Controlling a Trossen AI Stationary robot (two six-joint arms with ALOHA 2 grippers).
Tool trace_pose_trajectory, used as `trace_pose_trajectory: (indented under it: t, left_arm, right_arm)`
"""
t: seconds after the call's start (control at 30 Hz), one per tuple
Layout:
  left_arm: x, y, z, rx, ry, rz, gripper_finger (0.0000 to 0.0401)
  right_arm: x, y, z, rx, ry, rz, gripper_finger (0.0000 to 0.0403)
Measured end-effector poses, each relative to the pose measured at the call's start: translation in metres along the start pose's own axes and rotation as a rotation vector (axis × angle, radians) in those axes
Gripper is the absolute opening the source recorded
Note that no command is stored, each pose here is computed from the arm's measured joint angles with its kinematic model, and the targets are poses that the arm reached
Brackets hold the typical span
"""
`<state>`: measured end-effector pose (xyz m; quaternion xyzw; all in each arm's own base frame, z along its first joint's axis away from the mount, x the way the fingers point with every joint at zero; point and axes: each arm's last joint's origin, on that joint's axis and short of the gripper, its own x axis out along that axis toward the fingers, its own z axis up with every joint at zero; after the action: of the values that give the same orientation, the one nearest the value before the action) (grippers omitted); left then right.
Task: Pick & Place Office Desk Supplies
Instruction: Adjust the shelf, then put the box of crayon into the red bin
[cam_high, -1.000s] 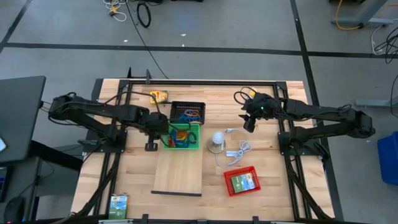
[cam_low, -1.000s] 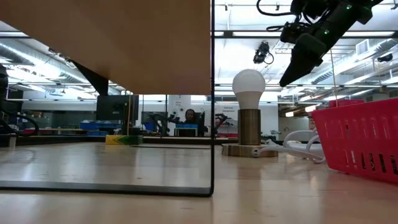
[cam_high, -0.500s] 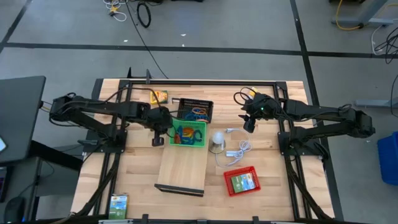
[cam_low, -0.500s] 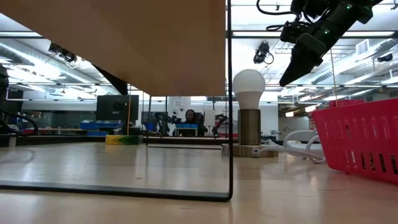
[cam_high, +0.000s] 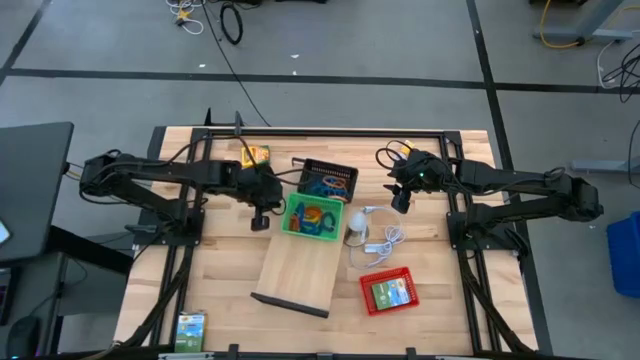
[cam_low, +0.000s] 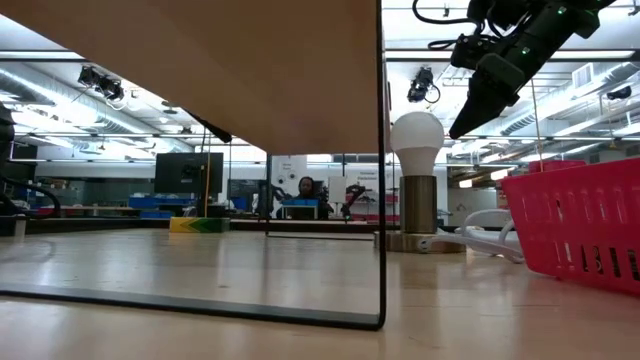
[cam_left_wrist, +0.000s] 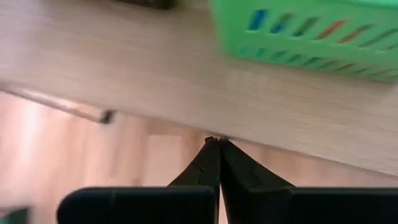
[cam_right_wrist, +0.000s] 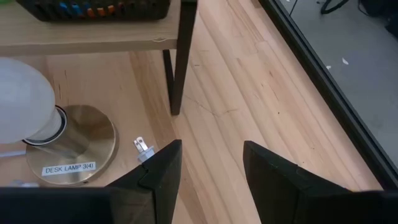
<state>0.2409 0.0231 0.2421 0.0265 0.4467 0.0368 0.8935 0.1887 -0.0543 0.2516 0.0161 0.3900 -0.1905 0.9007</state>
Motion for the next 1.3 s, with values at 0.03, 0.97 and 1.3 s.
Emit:
trace_pose_trajectory:
  t: [0.03, 0.97, 1.3]
  left_arm:
    - [0.0, 0.002, -0.001, -0.007, 0.009, 0.038, 0.0001]
    - [0.032, 0.131, -0.063, -0.148, 0.552, 0.38, 0.0114]
    - [0.032, 0.145, -0.061, -0.123, 0.45, 0.366, 0.0257]
  right_arm:
    - [0.0, 0.0, 0.0, 0.0, 0.0, 0.0, 0.0181]
    - [0.0, 0.001, 0.001, -0.096, -0.015, 0.024, 0.0181]
    - [0.0, 0.001, 0.001, -0.115, -0.015, 0.028, 0.0181]
